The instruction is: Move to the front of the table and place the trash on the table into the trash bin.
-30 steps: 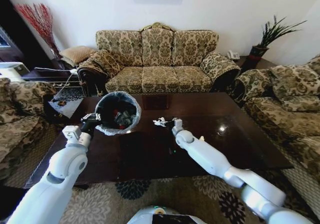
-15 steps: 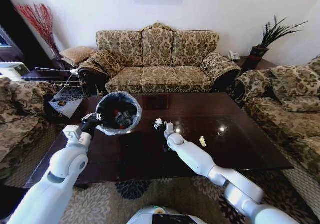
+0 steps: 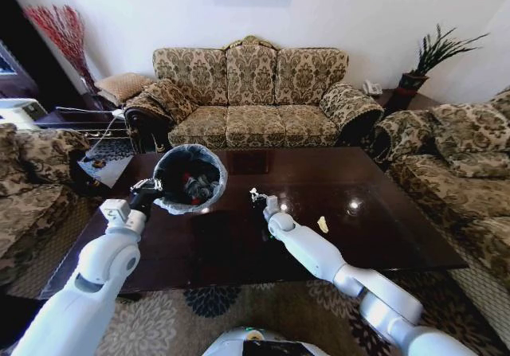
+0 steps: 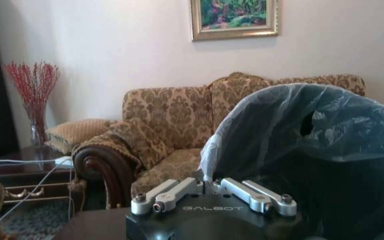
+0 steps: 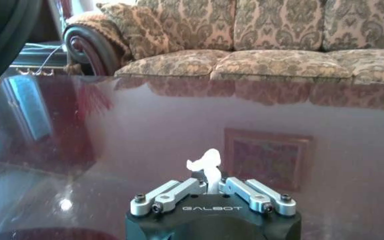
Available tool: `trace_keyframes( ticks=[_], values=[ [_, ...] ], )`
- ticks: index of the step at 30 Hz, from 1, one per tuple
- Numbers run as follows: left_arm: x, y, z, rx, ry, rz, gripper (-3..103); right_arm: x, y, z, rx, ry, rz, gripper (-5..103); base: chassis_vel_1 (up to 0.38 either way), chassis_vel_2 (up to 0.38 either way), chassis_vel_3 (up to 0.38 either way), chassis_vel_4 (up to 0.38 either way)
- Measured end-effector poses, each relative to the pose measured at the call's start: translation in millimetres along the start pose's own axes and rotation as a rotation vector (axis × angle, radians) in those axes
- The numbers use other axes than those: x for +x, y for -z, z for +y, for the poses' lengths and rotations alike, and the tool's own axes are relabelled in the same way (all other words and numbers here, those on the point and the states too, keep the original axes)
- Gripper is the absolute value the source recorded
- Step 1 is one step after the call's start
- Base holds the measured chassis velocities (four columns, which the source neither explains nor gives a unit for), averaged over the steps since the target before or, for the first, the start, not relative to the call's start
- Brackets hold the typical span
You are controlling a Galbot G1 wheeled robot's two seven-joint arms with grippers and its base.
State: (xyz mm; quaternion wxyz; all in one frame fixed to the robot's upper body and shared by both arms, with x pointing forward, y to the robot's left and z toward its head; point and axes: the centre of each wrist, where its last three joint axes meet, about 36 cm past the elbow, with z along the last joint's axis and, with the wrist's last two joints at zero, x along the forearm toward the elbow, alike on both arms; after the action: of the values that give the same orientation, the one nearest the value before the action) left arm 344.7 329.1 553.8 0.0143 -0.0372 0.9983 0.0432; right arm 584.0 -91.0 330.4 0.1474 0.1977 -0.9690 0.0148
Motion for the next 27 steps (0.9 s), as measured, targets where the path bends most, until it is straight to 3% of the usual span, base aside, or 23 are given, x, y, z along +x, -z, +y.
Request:
trace_keyframes(
  ticks=[6, 9, 10, 12, 15, 17, 18, 21, 27],
  values=[
    [1, 0, -3.2, 0.004, -0.008, -0.003, 1, 15, 51, 1, -0.073, -0.011, -0.133, 1, 0.000, 0.000, 0.000, 0.000],
    [5, -1, -8.8, 0.002, -0.029, -0.002, 1, 59, 132, 7, -0.121, 0.034, -0.291, 1, 0.000, 0.000, 0.000, 0.000],
    [5, -1, -8.8, 0.002, -0.029, -0.002, 1, 59, 132, 7, -0.121, 0.034, -0.291, 1, 0.000, 0.000, 0.000, 0.000],
    [6, -3, -13.1, 0.004, -0.046, 0.005, 1, 99, 191, 20, -0.135, 0.116, -0.387, 1, 0.000, 0.000, 0.000, 0.000],
    [7, -5, -15.4, 0.000, -0.055, 0.012, 1, 125, 224, 33, -0.129, 0.195, -0.441, 1, 0.000, 0.000, 0.000, 0.000],
    [8, -8, -17.9, -0.007, -0.067, 0.019, 1, 160, 255, 60, -0.112, 0.331, -0.499, 1, 0.000, 0.000, 0.000, 0.000],
    [8, -8, -17.9, -0.007, -0.067, 0.019, 1, 160, 255, 60, -0.112, 0.331, -0.499, 1, 0.000, 0.000, 0.000, 0.000],
    [10, -6, -19.1, -0.017, -0.076, 0.021, 1, 195, 271, 101, -0.081, 0.514, -0.487, 1, 0.000, 0.000, 0.000, 0.000],
    [11, -2, -17.3, -0.029, -0.075, 0.015, 1, 200, 251, 121, 0.017, 0.624, -0.358, 1, 0.000, 0.000, 0.000, 0.000]
  ],
)
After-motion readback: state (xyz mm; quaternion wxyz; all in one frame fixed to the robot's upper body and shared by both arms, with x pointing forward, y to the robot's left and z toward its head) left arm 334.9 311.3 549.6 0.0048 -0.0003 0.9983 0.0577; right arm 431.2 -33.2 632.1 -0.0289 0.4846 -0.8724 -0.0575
